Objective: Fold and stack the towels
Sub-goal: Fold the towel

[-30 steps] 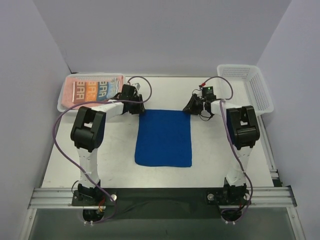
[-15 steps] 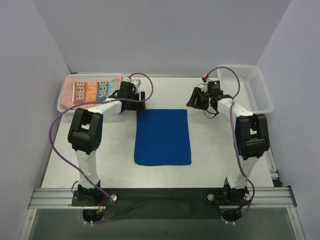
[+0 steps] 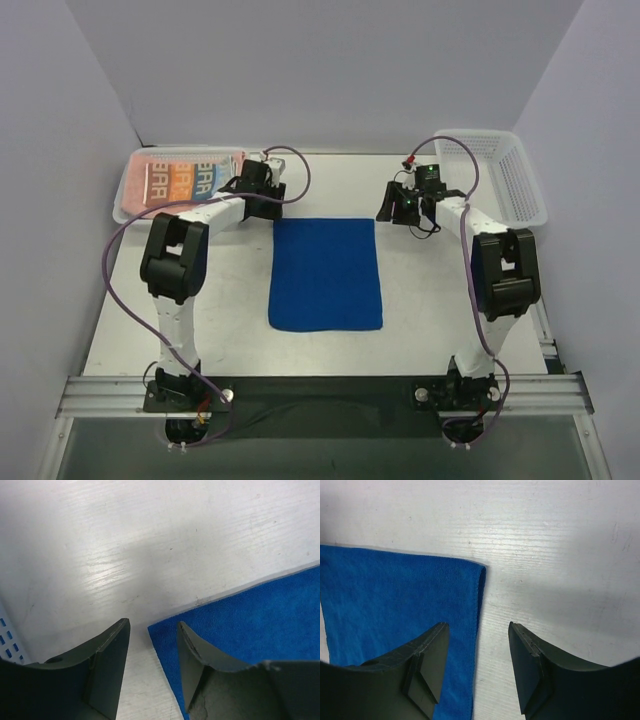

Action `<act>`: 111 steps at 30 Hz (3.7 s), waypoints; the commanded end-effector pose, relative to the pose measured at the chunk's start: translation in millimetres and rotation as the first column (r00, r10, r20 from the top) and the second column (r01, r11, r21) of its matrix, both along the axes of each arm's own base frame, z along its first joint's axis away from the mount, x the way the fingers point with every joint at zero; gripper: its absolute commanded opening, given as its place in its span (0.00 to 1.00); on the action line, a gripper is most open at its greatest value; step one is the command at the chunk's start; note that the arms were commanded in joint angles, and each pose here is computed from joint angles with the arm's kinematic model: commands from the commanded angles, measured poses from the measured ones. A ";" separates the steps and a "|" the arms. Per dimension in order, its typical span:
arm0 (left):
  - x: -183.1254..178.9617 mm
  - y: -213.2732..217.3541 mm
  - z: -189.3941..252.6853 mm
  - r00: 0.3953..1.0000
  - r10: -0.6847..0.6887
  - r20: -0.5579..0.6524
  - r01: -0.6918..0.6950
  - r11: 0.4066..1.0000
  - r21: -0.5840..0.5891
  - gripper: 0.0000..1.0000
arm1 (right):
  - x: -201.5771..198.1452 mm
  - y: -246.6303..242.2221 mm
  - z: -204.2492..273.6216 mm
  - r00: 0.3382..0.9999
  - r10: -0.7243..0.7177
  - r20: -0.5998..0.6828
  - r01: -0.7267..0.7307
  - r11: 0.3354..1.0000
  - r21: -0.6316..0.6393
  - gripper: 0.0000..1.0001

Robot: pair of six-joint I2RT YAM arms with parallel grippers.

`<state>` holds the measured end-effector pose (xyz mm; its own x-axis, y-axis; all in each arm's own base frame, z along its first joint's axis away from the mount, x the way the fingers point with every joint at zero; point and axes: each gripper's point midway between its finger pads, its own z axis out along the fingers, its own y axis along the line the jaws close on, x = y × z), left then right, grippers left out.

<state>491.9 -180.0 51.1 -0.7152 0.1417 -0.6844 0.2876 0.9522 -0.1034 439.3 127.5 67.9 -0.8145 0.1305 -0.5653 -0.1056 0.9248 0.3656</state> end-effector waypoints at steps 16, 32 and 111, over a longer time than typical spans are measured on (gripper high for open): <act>2.1 3.6 -24.1 0.993 -0.023 -0.117 0.024 1.000 0.012 0.51 | 3.8 -1.2 -21.4 0.998 -0.001 -0.070 0.000 1.000 -0.015 0.51; -8.1 -0.3 -32.5 0.982 -0.050 -0.180 0.050 0.999 -0.002 0.30 | 24.2 24.2 -61.0 0.985 0.047 -0.166 -0.044 0.999 0.024 0.51; -101.1 5.1 70.7 0.998 0.013 -0.069 -0.031 0.963 -0.267 0.00 | -54.5 41.8 18.8 0.995 0.090 -0.031 -0.087 0.992 0.087 0.00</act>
